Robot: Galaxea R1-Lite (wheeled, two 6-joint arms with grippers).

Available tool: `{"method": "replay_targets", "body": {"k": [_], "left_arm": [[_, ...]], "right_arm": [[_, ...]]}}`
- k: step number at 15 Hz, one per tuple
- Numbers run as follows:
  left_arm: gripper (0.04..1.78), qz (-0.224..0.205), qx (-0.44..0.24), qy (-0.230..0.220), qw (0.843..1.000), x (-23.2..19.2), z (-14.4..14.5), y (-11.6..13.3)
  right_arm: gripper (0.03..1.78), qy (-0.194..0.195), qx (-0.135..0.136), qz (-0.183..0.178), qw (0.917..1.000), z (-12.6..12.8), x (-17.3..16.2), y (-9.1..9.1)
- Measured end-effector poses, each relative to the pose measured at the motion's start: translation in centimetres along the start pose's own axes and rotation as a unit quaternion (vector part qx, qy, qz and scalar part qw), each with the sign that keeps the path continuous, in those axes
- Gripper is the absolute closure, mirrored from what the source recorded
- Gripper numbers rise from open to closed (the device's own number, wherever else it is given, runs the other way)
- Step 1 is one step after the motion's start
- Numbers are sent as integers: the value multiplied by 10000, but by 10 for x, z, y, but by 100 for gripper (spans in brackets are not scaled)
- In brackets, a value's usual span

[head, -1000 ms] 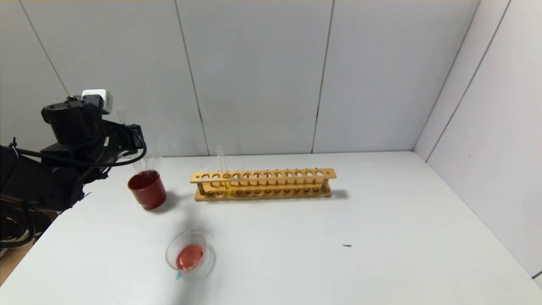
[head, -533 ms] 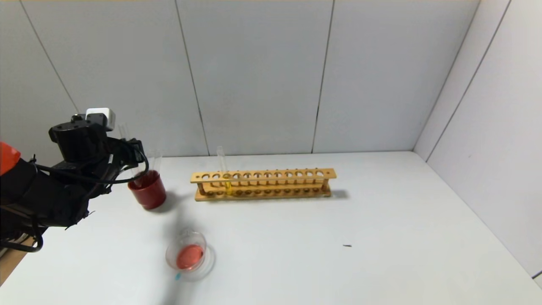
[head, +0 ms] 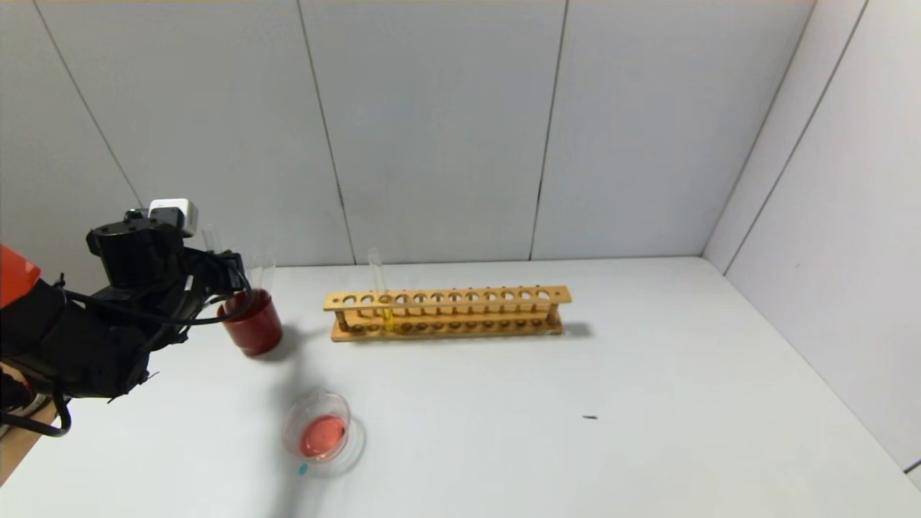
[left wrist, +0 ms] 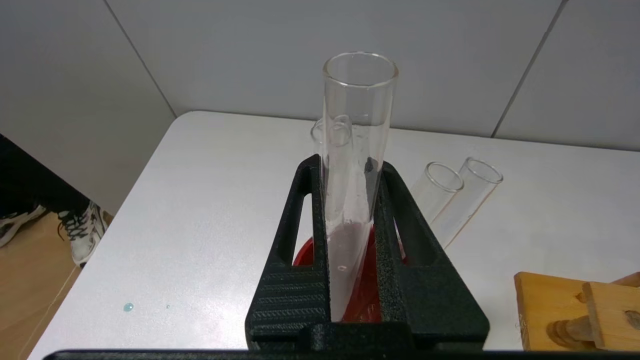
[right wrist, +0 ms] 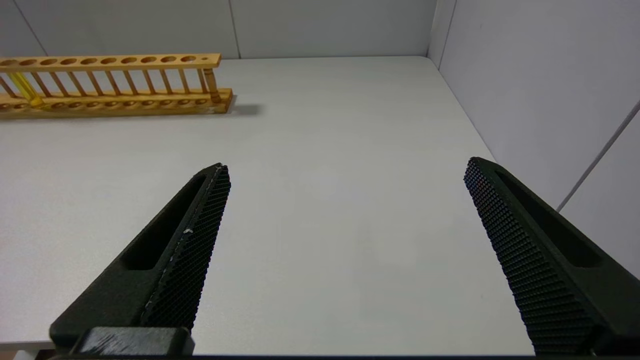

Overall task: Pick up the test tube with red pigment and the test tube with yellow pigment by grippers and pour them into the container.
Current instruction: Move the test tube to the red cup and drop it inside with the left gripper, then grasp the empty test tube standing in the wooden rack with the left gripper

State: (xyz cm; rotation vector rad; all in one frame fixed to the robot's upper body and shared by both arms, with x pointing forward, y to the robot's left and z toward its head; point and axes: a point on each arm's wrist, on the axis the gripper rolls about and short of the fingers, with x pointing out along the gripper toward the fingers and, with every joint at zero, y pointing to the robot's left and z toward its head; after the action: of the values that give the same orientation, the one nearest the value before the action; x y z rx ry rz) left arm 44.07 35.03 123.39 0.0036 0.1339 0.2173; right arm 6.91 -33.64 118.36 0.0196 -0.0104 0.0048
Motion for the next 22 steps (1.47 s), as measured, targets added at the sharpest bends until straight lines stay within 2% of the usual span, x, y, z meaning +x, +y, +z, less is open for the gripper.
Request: {"method": "replay_targets", "body": {"k": [8,11,13,18,20,22], "left_arm": [[151,-77,-73,-52,9999,0,-14,2],[141,-87,-73,-34,9999,0,-19,2],[120,-77,-44,-67,9999,-1,-18,2],[40,-68,-26,-131,9999,-1,-14,2],[19,-58,94,-214,9997,-3,-7,2],[8,-24,214,-345,9992,-5,2,3]], "right_arm": [[10,0,2,-4,10000,0,0,0],[10,2,0,-4,10000,0,0,0],[10,2,0,-4,10000,0,0,0],[10,0,2,-2,10000,0,0,0],[10,0,2,-2,10000,0,0,0],[10,0,0,-2,10000,0,0,0]]}}
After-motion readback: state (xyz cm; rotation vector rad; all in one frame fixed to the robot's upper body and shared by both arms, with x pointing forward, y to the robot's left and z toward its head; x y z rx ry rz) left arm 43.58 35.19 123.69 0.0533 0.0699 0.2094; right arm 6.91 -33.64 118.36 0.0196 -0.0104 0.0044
